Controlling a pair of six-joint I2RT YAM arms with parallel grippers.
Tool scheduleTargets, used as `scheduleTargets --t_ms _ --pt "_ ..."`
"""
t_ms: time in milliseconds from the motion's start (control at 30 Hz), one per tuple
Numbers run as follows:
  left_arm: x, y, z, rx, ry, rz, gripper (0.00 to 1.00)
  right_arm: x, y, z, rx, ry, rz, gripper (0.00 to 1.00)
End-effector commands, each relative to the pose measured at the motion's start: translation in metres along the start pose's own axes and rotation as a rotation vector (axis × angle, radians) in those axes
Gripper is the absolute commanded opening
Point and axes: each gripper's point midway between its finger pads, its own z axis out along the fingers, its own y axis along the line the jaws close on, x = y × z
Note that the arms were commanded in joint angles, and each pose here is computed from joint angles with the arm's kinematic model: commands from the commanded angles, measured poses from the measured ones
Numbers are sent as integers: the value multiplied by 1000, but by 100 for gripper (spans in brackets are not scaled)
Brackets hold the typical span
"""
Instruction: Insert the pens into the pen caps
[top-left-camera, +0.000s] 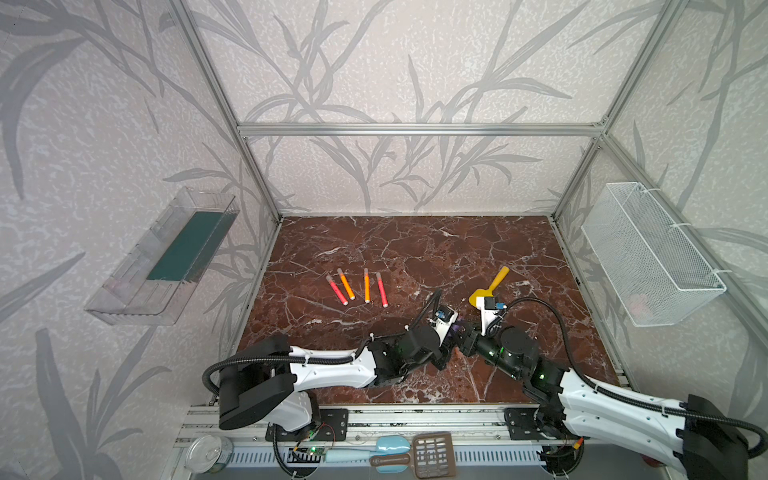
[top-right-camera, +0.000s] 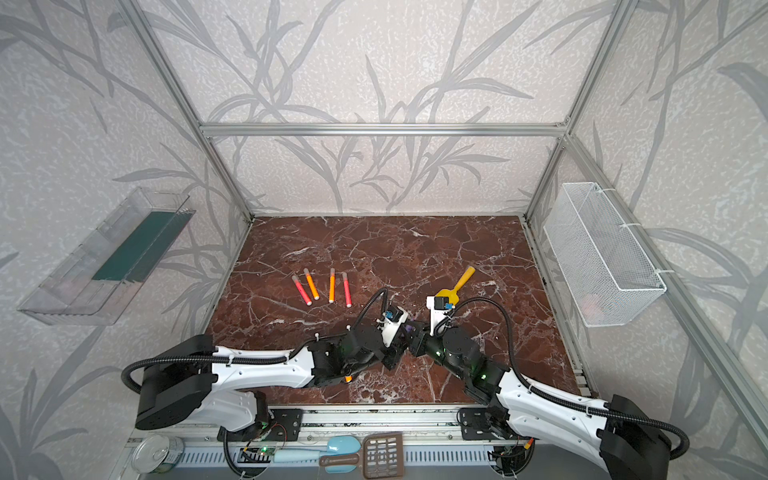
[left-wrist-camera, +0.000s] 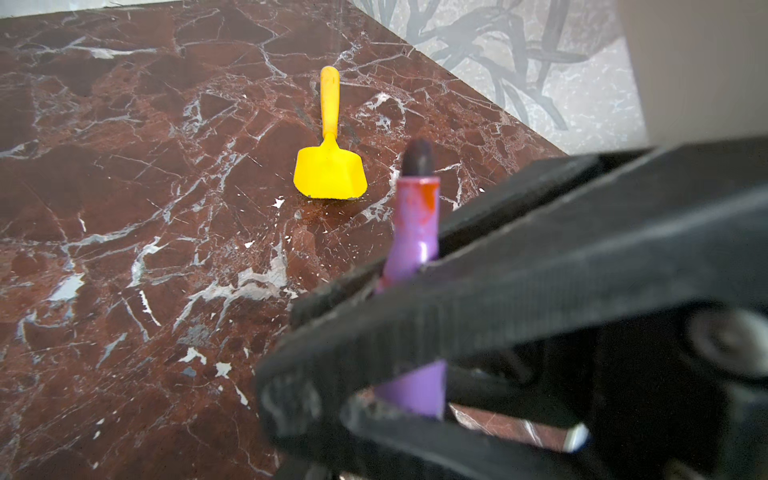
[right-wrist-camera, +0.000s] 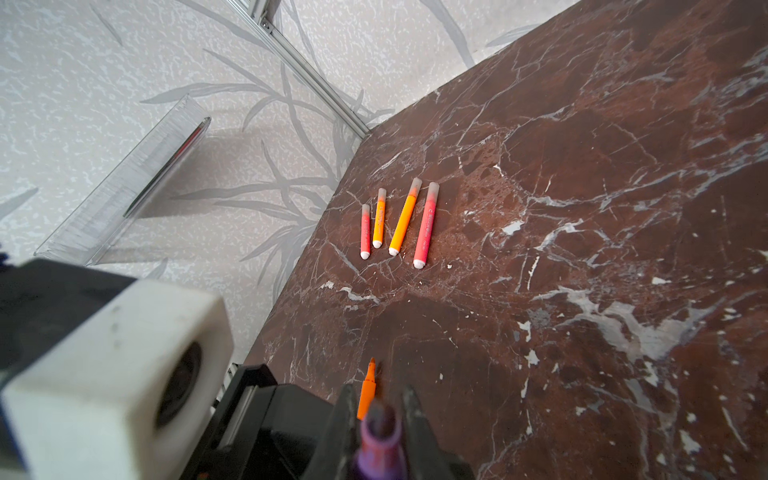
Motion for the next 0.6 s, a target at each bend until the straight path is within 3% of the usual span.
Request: scheduleTargets --t_ms 0,100,233,367,500,567 --pt "-25 -3 -7 2 -83 0 32 -6 18 2 -53 -16 -3 0" --pt "-27 -2 -8 -4 -96 -1 29 -5 17 2 -45 -16 -7 0" --pt "-29 2 -10 -24 -112 -11 11 -5 18 2 -47 -18 -5 0" --pt "-29 5 -11 -32 -123 -25 1 -3 17 2 -47 -16 -7 0" --pt "-27 9 -13 -47 -130 -39 0 -3 18 1 -46 -17 -9 0" --pt "-26 13 -14 -66 -133 -46 0 -5 18 -1 -44 -22 -17 12"
